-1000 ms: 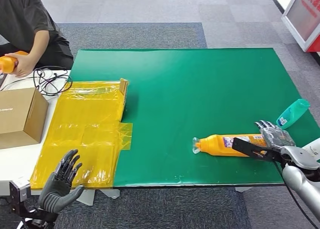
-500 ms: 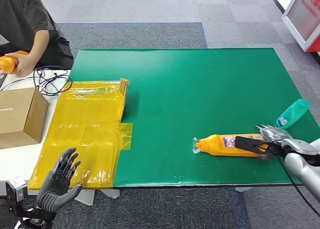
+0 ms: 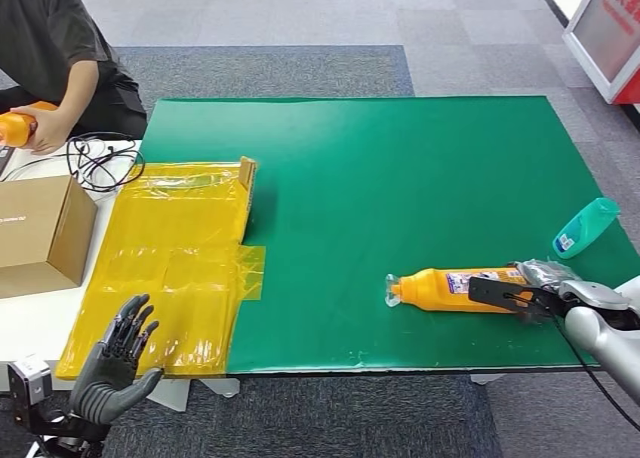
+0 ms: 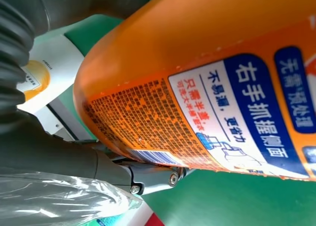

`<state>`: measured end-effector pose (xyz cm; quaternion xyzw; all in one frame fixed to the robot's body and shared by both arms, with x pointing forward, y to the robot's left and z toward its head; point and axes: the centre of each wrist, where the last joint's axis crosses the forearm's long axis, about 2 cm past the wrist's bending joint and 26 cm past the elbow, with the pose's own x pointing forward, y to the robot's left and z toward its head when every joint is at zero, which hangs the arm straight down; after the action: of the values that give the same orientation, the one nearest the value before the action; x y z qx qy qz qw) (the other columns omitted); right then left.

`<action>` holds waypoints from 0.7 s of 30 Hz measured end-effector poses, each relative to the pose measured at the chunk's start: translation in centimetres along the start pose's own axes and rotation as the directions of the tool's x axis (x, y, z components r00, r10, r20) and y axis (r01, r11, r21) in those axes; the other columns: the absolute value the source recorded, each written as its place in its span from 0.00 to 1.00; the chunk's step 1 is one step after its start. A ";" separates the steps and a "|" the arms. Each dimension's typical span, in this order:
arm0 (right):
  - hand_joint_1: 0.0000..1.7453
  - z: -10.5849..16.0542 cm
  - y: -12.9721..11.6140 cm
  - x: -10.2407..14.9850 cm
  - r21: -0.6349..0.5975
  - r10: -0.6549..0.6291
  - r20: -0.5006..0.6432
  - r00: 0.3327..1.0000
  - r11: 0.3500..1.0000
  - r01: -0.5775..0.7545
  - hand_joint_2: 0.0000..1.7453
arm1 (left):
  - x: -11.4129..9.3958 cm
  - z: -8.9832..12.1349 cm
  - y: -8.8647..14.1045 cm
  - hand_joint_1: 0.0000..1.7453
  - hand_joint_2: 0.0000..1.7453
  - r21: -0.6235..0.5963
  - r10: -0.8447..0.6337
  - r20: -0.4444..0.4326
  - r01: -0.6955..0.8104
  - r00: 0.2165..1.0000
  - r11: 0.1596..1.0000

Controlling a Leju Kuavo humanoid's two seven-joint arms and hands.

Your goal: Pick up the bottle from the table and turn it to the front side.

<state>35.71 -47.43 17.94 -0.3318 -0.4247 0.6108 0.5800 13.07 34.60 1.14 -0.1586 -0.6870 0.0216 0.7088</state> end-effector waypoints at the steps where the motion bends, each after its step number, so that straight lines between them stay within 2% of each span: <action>1: 1.00 0.0 0.0 0.0 -0.004 -0.002 0.000 1.000 1.000 0.002 1.00 | 0.0 0.0 0.0 0.00 1.00 0.001 0.000 0.000 0.000 1.000 1.000; 9: 1.00 0.7 1.2 0.8 -0.103 0.001 0.004 1.000 0.995 -0.001 1.00 | 0.0 0.3 0.2 0.00 1.00 0.006 0.000 -0.002 0.000 1.000 1.000; 15: 1.00 2.9 2.1 2.9 -0.271 -0.013 0.086 0.996 0.962 0.036 1.00 | -0.1 0.7 -0.1 0.00 1.00 -0.001 0.008 -0.004 -0.008 1.000 1.000; 21: 1.00 4.3 1.9 4.1 -0.358 -0.019 0.154 0.988 0.931 0.074 1.00 | 0.0 0.6 -0.3 0.00 1.00 -0.003 0.011 0.006 -0.011 1.000 1.000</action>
<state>30.58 -43.84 18.35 -0.3769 -0.5798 0.5310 0.4898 12.42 34.40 1.28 -0.1634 -0.6881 0.0251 0.7066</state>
